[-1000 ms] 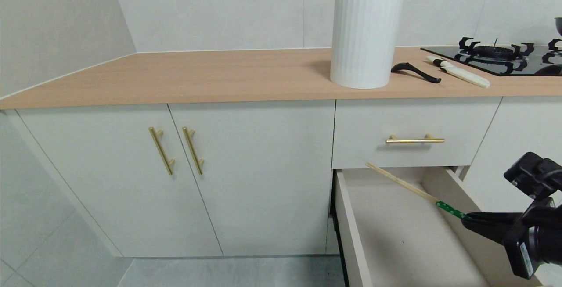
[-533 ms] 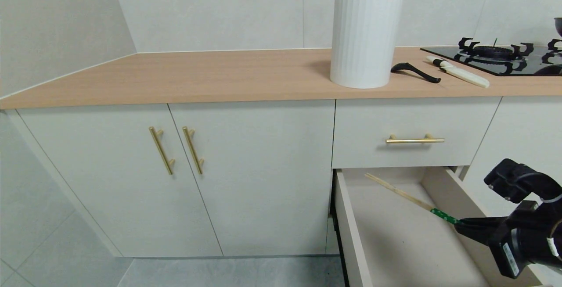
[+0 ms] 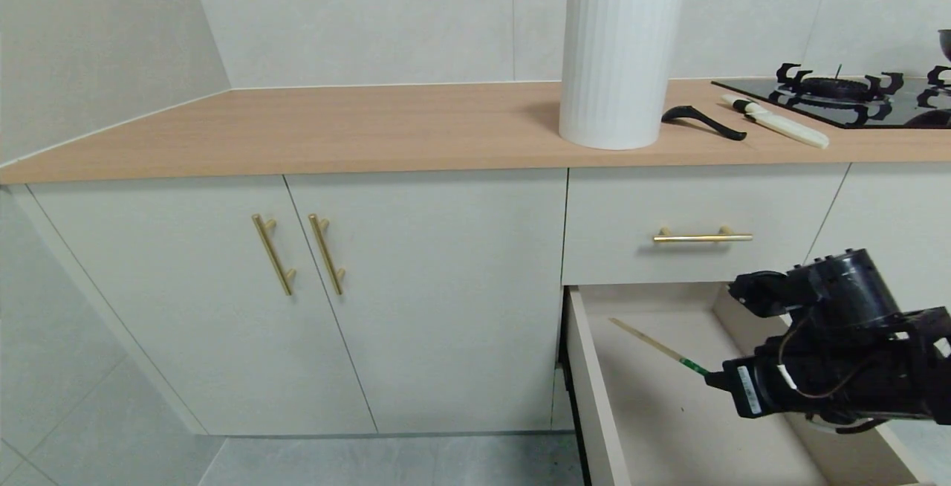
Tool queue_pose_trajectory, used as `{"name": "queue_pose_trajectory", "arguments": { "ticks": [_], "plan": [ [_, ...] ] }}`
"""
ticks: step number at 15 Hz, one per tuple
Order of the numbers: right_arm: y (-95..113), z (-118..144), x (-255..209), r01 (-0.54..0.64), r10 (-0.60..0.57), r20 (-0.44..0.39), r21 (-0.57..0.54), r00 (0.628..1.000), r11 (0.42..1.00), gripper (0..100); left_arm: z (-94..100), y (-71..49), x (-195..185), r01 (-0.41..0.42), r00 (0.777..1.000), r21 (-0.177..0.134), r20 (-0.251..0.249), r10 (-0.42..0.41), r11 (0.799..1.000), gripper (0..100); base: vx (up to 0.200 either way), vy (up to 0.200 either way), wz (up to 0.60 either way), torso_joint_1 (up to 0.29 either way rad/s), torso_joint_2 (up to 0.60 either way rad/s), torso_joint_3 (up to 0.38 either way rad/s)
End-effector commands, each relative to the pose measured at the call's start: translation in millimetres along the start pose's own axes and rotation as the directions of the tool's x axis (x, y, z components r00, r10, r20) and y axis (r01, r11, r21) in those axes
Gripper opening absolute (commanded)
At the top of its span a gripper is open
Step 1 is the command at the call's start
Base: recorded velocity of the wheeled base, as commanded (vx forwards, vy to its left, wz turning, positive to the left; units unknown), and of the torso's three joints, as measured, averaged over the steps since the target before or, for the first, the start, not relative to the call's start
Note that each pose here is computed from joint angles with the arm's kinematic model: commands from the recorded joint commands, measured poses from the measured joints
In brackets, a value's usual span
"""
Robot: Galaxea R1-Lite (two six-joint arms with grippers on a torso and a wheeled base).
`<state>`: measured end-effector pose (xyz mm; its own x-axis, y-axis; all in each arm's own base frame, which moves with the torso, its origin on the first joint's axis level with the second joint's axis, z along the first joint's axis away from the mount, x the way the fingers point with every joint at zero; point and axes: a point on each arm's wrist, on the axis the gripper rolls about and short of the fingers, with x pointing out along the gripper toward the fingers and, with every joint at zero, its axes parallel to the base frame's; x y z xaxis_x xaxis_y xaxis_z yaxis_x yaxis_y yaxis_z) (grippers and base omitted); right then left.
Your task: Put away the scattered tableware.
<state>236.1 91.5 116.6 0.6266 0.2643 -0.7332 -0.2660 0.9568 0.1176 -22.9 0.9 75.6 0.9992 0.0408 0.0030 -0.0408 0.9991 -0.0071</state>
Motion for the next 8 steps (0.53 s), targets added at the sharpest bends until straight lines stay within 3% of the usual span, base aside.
{"name": "queue_pose_trajectory", "arguments": {
  "ticks": [1,6,8],
  "plan": [
    [-0.3,-5.3,61.2,0.022,-0.014,-0.088,0.096,0.996,0.995,0,0.0,0.0,0.1,-0.001,1.0,-0.001,-0.001,0.001,1.0,100,0.0,0.0,0.0,0.0,0.0,0.0],
    [-6.0,-20.1,125.6,0.125,-0.125,-0.012,0.152,0.992,0.98,0,0.0,0.0,0.1,-0.001,1.0,-0.001,-0.001,0.001,1.0,100,0.0,0.0,0.0,0.0,0.0,0.0],
    [-7.4,-27.3,134.4,0.134,-0.13,-0.036,0.149,0.991,0.98,0,0.2,0.0,0.1,-0.001,1.0,-0.001,0.0,0.001,1.0,100,0.0,0.0,0.0,0.0,0.0,0.0]
  ]
}}
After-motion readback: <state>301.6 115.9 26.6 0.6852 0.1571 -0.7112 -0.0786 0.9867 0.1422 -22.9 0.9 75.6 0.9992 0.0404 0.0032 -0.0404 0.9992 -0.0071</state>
